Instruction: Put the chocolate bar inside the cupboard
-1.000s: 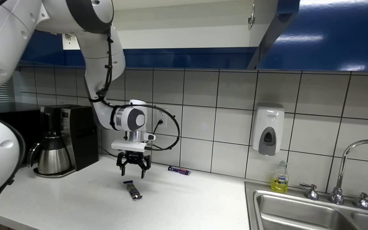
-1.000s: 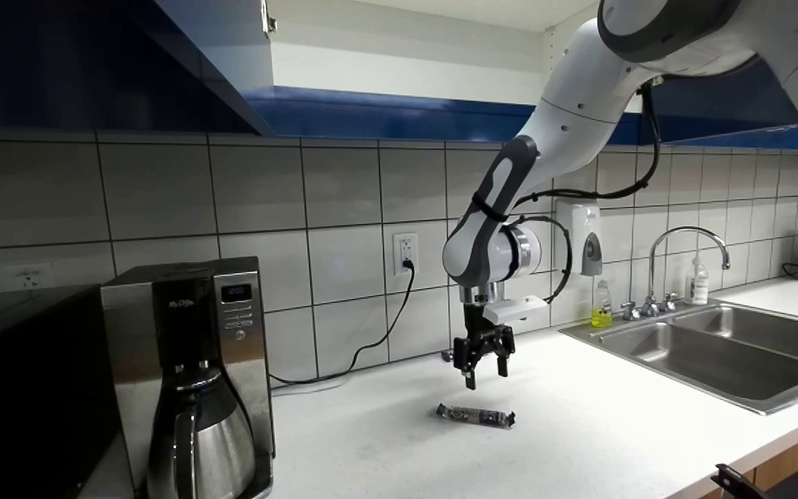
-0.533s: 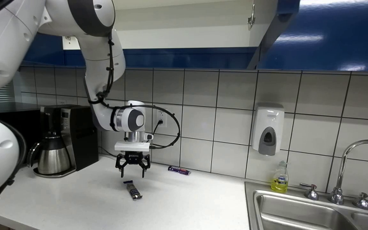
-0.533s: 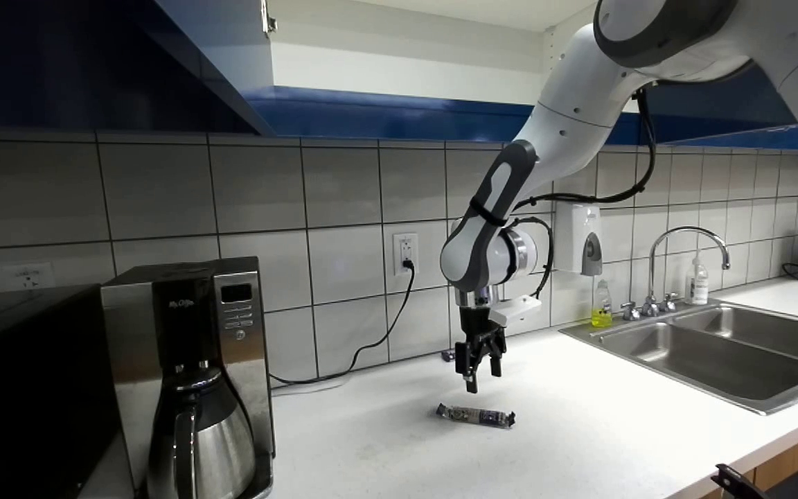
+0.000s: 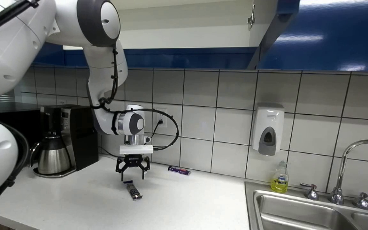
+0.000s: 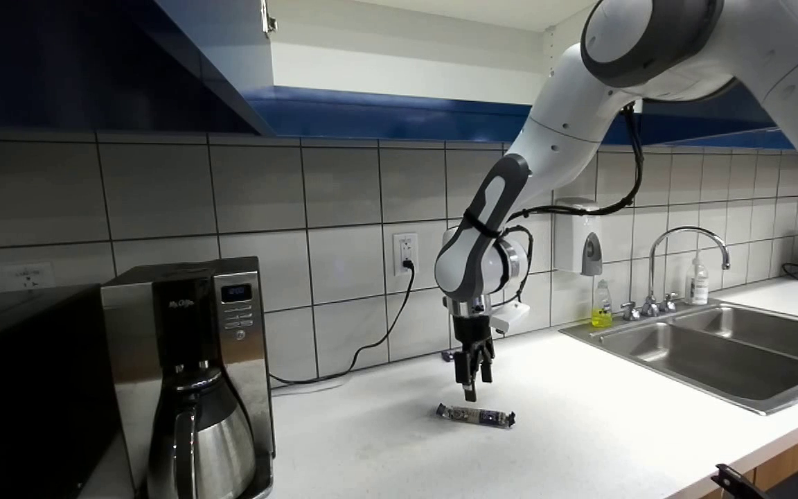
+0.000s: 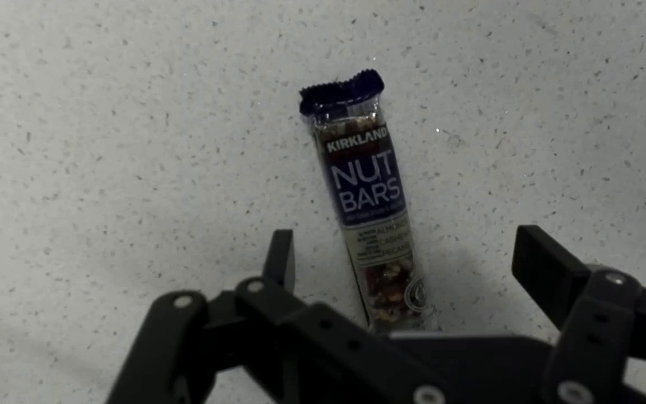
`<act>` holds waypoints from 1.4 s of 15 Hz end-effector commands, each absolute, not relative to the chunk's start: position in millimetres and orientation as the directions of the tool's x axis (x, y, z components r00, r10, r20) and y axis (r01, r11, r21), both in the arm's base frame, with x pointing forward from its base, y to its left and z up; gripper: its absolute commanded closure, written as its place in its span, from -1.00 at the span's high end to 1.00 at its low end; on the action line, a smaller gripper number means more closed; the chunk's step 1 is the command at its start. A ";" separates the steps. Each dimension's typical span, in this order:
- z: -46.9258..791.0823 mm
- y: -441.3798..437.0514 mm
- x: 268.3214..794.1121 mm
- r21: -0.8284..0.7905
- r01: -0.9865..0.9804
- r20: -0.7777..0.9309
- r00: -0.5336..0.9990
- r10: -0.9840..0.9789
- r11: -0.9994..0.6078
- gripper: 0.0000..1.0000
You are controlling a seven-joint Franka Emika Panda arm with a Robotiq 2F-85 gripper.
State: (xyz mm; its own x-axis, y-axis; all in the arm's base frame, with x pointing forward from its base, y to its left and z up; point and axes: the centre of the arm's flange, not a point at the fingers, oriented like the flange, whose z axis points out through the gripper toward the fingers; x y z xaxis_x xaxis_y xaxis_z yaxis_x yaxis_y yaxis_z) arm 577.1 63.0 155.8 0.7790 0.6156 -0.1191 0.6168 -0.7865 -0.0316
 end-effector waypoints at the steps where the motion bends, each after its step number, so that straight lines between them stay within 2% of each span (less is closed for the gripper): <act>1: 151.5 60.9 591.4 -0.022 0.669 -0.165 0.730 0.663 -0.743 1.00; 21: 111.2 74.4 588.8 -0.015 0.703 -0.215 0.692 0.689 -0.711 1.00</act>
